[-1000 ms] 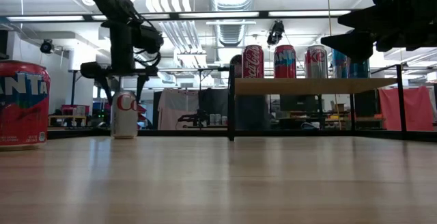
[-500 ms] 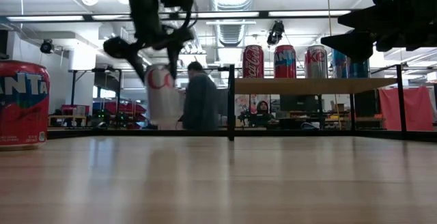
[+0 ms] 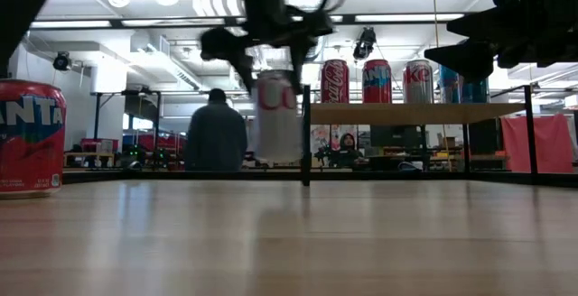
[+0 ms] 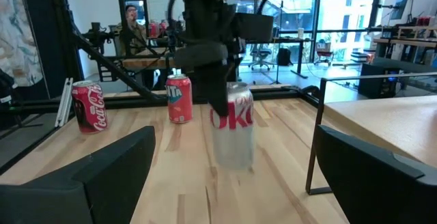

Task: Place canned beverage on shelf
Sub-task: Move the silver soda can to the bottom of the shelf

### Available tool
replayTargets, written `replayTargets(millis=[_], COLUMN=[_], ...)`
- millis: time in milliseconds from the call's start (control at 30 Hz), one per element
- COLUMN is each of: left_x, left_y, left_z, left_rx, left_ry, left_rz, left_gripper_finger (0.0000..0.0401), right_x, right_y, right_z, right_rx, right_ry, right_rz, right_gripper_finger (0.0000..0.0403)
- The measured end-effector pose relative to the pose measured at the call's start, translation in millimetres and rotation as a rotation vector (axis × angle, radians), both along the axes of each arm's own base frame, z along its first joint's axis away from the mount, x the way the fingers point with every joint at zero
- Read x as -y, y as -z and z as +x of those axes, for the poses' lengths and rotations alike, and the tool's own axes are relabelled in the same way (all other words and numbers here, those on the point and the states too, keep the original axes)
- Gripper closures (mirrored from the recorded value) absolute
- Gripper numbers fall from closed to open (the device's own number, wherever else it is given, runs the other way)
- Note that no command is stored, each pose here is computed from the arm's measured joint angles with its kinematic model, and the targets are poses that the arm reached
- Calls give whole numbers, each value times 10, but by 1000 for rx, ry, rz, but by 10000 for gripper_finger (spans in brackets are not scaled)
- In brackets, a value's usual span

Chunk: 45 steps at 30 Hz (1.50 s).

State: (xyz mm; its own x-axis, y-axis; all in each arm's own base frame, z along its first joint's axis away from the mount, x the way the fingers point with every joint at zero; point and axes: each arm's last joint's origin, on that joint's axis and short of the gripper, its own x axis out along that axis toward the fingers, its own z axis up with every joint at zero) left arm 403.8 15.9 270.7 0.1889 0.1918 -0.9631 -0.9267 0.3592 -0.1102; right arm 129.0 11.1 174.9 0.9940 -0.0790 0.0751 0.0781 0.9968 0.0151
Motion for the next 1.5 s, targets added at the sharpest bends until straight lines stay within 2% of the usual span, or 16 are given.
replayTargets(millis=[167,300,467,633,900,1167,1367,1500], left_x=[0,-1,-1,4,35,49,60,56], left_y=[51,96,269,232,268,259,266,265], left_z=[431,642,649,634,711,727,708,696], left_rx=[-6,-24,4,2,10,-7,-35,-60], left_ry=[115,180,247,323,666,999,1183,1301], left_rz=[0,-12,-36,-6,112,165,175,200], left_gripper_finger=[121,121,121,121,121,121,74,72], right_x=[0,0,-1,-1,-1,-1,-1,0], right_y=[0,0,0,1,1,1,1,0], right_z=[0,0,0,0,0,0,0,0], right_rx=[0,0,0,0,-1,0,0,0], right_ry=[0,-1,-1,-1,-1,-1,-1,-1], right_rz=[0,0,0,0,0,0,0,0], right_gripper_finger=[19,19,19,19,19,19,19,19])
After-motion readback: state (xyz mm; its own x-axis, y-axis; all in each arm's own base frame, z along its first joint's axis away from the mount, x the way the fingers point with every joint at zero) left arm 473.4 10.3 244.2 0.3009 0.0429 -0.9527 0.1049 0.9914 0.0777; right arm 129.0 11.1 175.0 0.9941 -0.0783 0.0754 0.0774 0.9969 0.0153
